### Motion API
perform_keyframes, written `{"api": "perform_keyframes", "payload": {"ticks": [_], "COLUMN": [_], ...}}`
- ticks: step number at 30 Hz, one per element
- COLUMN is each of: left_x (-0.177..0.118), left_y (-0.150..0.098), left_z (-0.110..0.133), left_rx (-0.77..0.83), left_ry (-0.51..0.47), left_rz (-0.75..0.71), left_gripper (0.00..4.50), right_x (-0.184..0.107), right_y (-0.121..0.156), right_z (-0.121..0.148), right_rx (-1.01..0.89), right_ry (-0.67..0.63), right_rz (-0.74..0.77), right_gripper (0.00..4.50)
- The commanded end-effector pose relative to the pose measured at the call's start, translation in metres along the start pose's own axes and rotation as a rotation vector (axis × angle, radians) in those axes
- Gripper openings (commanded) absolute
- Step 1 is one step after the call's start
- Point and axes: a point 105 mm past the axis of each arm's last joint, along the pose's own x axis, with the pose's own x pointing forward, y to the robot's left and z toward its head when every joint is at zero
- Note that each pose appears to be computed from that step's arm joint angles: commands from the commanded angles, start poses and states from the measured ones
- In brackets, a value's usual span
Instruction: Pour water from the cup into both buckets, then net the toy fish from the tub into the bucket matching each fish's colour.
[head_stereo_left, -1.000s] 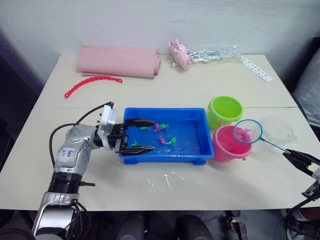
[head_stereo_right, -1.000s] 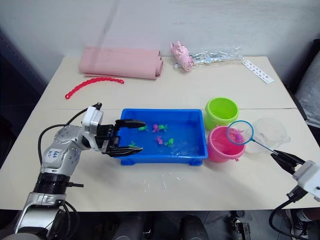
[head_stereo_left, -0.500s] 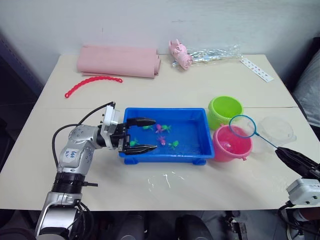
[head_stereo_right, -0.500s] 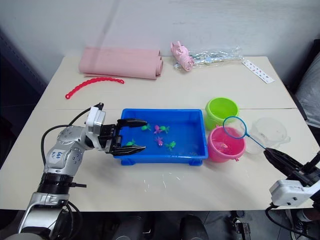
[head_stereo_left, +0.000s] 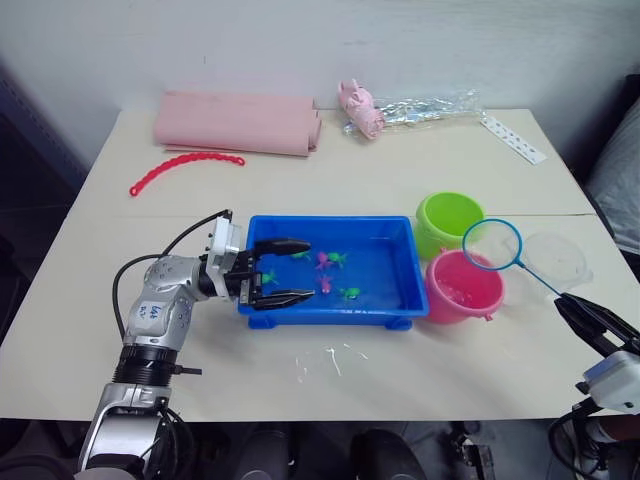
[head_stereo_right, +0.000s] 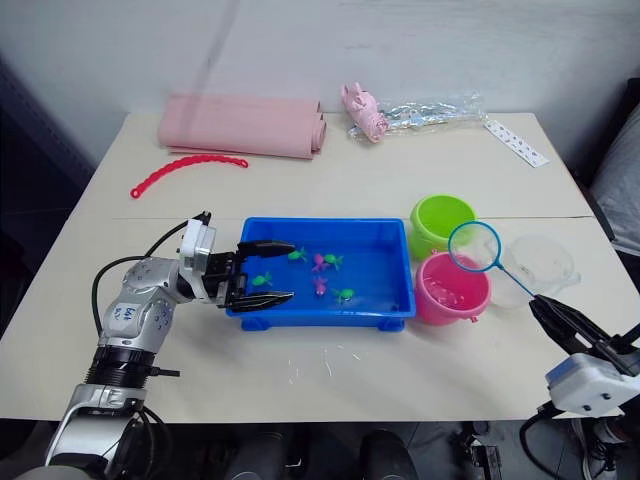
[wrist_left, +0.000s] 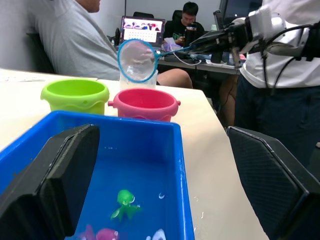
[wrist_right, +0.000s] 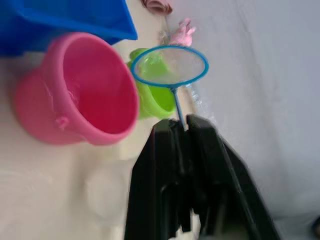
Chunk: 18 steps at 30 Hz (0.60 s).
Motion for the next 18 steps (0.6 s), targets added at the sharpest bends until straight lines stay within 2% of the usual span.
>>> {"api": "perform_keyframes", "payload": {"ticks": [1,5,9,13,18], "left_x": [-0.009,-0.022,-0.057,-0.079,-0.097], "left_y": [0.008,0.013,0.015,0.013,-0.001], "left_z": [0.015,0.022,0.026,0.025,0.021], "left_rx": [0.049,0.050,0.052,0.050,0.036], "left_ry": [-0.015,-0.022,0.024,0.068,0.113], "left_rz": [0.016,0.057,0.159,0.247,0.328], "left_gripper": [4.47,4.47,4.47,4.47,4.47], "right_x": [0.004,0.015,0.046,0.071,0.106], "right_y": [-0.022,-0.032,-0.028,-0.015,0.017], "right_z": [0.011,0.024,0.059,0.073,0.079], "right_rx": [0.156,0.374,0.638,0.741,0.688], "right_ry": [-0.061,-0.137,-0.270,-0.245,-0.181], "right_rz": [-0.066,-0.046,0.160,0.358,0.571], "right_gripper": [0.00,0.00,0.00,0.00,0.00]}}
